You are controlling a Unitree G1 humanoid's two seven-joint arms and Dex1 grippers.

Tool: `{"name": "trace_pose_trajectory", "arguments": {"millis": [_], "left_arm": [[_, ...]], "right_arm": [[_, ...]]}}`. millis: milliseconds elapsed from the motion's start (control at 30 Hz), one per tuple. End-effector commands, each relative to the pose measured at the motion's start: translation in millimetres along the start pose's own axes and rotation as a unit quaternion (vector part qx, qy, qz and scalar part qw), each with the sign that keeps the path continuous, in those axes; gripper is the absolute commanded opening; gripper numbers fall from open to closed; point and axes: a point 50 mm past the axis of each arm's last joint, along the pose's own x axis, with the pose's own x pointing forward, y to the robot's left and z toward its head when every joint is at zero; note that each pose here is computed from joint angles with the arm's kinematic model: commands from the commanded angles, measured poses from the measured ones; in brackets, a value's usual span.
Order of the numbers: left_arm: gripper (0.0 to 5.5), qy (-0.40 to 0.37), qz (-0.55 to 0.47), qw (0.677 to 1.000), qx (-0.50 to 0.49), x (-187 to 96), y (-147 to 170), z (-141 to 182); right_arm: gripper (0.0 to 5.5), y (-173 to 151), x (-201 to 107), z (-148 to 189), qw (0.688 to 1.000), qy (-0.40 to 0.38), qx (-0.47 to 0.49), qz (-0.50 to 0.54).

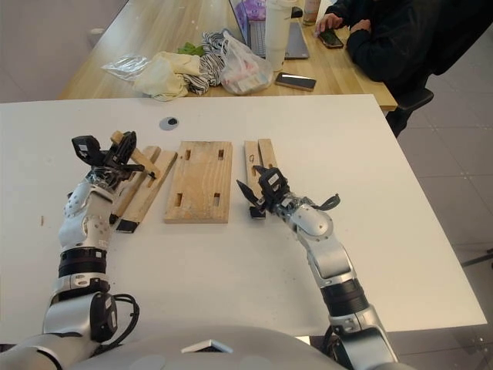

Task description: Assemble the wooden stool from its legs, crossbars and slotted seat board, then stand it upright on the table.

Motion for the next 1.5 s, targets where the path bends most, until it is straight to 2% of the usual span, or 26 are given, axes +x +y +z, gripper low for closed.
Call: {"name": "trace_pose_trajectory", "arguments": {"millis": [33,333,633,1000,1133,1300,1500], "left_arm": [[0.38,0.014,0.004,1.0,0.008,-6.2,2.7,-1.0],[0.38,-0.008,0.01,1.0,-0.001,-15.9,2.5,12.6],[0.38,0.005,0.023,1.0,0.018,-21.2,4.9,3.9],[0.38,0.06,0.025,0.997,0.042,-37.4,6.4,-34.2],[0.38,0.095,0.002,0.99,0.1,-57.5,2.4,-62.0],[0.38,0.155,0.026,0.984,0.081,-83.4,9.1,-94.7],[0.38,0.105,0.014,0.991,0.078,-54.6,3.7,-74.4]], "right_arm": [[2.73,-0.2,-2.7,-4.1,1.0,0.014,-0.009,0.001],[2.73,1.5,-5.6,-8.1,1.0,0.023,-0.01,0.001],[2.73,3.4,-5.7,-9.2,1.0,0.027,-0.014,0.005],[2.73,5.1,-6.7,-11.2,0.999,0.036,-0.024,0.012],[2.73,5.6,-5.6,-12.0,0.999,0.038,-0.03,0.021],[2.73,4.3,-5.6,-12.8,0.998,0.04,-0.034,0.022],[2.73,2.2,-0.9,3.8,1.0,0.001,0.001,0.016]]}}
